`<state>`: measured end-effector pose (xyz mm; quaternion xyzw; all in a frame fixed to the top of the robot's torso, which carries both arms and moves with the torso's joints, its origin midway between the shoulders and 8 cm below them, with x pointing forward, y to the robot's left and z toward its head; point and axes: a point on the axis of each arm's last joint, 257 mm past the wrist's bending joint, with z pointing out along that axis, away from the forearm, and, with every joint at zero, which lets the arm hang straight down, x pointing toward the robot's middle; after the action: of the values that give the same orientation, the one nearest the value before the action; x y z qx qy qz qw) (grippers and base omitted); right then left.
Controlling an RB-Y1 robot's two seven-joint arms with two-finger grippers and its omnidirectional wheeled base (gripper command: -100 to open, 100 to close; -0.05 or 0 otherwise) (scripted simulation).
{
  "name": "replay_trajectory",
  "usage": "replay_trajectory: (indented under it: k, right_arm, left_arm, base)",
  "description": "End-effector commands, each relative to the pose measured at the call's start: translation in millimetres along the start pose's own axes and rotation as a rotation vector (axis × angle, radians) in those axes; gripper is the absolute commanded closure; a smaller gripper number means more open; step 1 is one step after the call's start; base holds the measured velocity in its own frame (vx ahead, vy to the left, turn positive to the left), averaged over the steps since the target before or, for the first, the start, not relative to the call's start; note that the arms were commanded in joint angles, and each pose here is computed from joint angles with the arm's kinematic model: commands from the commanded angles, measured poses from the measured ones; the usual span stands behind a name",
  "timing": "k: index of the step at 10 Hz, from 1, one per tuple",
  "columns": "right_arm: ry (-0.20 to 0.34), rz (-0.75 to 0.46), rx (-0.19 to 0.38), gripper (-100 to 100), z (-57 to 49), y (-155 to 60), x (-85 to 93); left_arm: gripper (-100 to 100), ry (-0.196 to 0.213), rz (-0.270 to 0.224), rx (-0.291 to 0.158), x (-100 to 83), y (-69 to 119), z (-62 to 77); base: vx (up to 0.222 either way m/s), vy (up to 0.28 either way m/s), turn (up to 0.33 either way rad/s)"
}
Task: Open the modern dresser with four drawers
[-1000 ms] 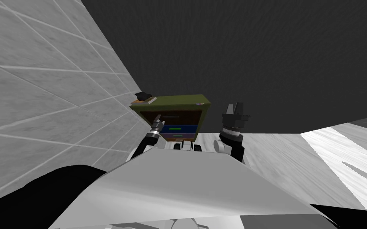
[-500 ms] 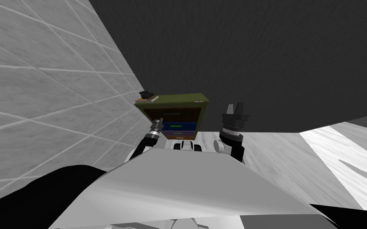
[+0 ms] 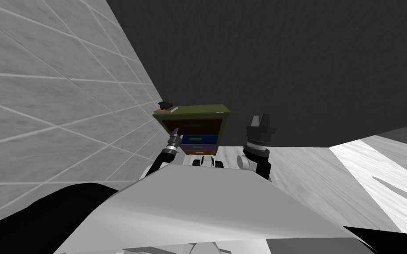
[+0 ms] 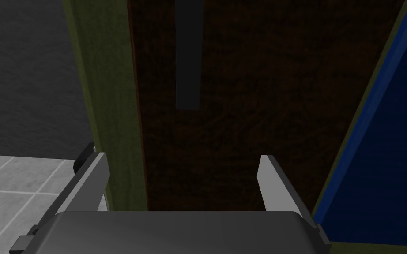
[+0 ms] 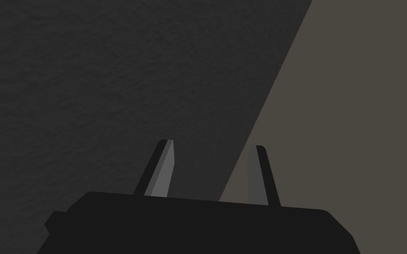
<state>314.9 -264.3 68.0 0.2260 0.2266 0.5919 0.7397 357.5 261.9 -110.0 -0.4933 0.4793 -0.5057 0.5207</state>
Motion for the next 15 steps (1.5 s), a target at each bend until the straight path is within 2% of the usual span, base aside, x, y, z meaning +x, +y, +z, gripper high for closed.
replay_trajectory:
  k: [1, 4, 5, 6, 11, 15]
  right_arm:
    - [0.0, 0.0, 0.0, 0, 0.0, 0.0, 0.0]
    - [0.0, 0.0, 0.0, 0, 0.1, 0.0, 0.0]
    - [0.0, 0.0, 0.0, 0, 0.0, 0.0, 0.0]
    - [0.0, 0.0, 0.0, 0, 0.1, 0.0, 0.0]
    - [0.0, 0.0, 0.0, 0, 0.2, 0.0, 0.1]
    - [0.0, 0.0, 0.0, 0, 0.2, 0.0, 0.1]
  left_arm:
    - [-100, -0.004, 0.001, 0.001, -1.1, 3.3, 4.8]
    - [-100, -0.006, 0.002, 0.009, -1.1, -6.8, 2.3]
    - [-100, -0.005, 0.002, 0.01, -1.2, -4.4, 3.6]
    - [100, -0.005, 0.002, 0.01, -1.3, -4.8, 3.5]
    - [100, -0.044, 0.005, 0.011, -12.9, -10.2, 1.6]
    - [100, -0.065, 0.007, -0.003, -19.9, -6.4, 1.7]
  base:
    - [0.184, -0.047, -0.025]
    - [0.133, -0.016, -0.015]
    - [0.073, 0.009, -0.006]
    - [0.012, 0.002, 0.002]
    - [-0.179, -0.009, -0.074]
    - [-0.155, -0.003, -0.051]
